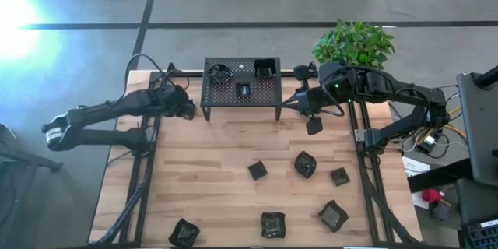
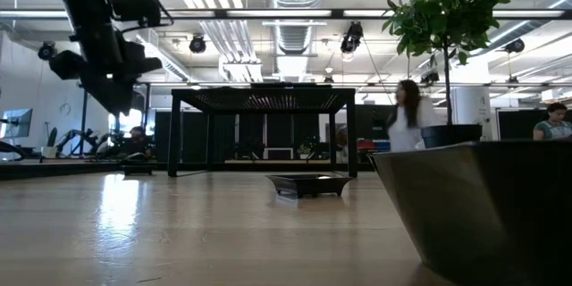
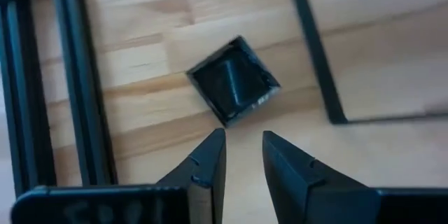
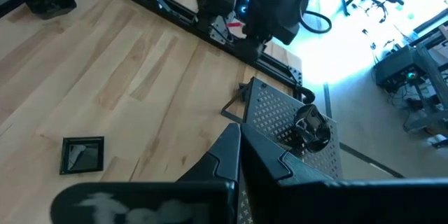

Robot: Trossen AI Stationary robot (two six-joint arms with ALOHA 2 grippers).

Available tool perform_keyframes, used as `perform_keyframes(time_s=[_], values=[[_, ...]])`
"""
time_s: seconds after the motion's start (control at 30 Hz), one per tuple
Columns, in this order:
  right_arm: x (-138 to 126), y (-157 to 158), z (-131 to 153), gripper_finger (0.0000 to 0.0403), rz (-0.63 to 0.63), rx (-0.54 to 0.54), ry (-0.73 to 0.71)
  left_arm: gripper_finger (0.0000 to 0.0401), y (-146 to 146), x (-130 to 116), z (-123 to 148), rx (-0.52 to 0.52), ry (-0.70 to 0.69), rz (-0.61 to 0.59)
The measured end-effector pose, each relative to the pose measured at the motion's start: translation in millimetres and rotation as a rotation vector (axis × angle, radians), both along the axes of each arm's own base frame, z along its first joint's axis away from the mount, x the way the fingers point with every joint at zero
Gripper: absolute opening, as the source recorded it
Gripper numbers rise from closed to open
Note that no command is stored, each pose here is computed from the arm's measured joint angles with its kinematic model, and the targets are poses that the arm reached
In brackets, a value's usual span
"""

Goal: Pick & Place Mini shaped plates
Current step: Put the square plate on top of the square plate on the shelf

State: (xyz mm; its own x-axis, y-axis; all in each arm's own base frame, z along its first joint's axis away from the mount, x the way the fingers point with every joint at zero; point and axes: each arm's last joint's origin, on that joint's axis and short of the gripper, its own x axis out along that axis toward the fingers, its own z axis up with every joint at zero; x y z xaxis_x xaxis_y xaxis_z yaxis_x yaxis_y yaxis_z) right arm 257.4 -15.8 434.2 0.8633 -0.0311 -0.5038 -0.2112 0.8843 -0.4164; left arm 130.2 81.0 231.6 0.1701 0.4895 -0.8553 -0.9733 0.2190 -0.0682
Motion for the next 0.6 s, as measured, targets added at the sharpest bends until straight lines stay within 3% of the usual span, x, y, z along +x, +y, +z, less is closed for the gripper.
perform_keyframes(time_s=[0.33, 0.6], values=[[0, 0, 0, 0.0008, 0.000, 0.000, 0.001, 0.0087, 19, 3, -14, -0.022, 0.057, 0.164], [0, 0, 0, 0.0008, 0.008, -0.013, 0.004, 0.0087, 32, 6, -23, -0.031, 0.006, 0.321]])
